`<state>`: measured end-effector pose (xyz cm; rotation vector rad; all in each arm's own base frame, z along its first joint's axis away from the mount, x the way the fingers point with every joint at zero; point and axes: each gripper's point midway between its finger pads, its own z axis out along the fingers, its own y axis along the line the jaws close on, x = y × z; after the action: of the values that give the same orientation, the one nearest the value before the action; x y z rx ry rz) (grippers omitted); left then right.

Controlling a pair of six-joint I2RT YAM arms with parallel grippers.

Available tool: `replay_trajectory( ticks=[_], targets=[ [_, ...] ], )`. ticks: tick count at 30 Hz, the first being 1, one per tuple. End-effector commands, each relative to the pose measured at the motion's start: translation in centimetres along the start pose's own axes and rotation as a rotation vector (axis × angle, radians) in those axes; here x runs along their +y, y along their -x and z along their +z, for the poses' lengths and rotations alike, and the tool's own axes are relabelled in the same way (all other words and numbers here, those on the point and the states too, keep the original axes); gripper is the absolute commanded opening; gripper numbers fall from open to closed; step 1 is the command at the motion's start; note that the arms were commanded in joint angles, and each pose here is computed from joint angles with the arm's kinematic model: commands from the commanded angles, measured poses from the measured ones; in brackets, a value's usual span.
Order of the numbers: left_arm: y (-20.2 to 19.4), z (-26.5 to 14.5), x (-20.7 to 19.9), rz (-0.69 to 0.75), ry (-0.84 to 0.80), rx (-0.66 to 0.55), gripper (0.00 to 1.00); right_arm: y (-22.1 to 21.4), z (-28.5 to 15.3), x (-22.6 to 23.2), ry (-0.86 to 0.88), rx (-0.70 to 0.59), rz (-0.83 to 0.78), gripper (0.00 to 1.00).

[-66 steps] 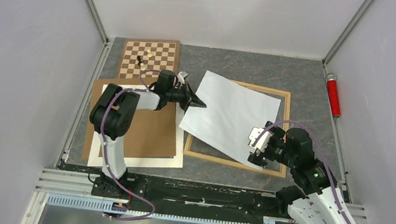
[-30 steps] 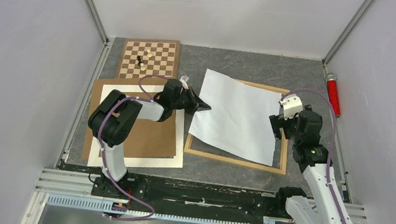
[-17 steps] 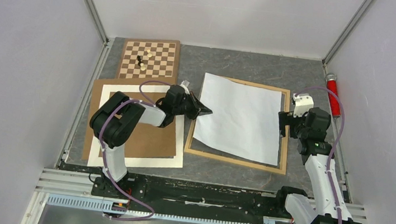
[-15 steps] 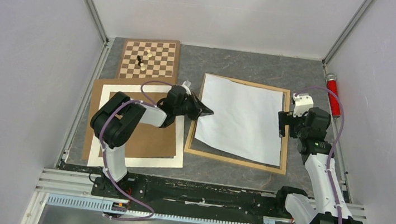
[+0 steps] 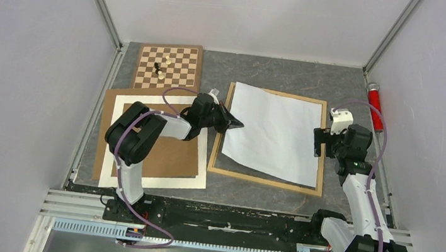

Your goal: Put the photo into the frame

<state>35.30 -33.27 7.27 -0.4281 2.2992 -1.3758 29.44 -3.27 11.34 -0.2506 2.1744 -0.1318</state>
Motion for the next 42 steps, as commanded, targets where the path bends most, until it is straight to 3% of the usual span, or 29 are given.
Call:
replay_trajectory(
  ticks=[1, 19, 42],
  targets=[
    [1.1, 0.8, -0.4, 0.069, 0.002, -0.029, 0.02, 0.7, 0.3, -0.3, -0.006, -0.045, -0.003, 0.95],
    [0.6, 1.3, 1.7, 0.055, 0.071, -0.018, 0.03, 0.2, 0.5, -0.1, 0.012, -0.043, -0.004, 0.95],
    [-0.3, 1.8, 3.0, 0.064, 0.119, -0.024, 0.11, 0.0, 0.6, -0.1, 0.016, -0.047, -0.007, 0.95]
  ],
)
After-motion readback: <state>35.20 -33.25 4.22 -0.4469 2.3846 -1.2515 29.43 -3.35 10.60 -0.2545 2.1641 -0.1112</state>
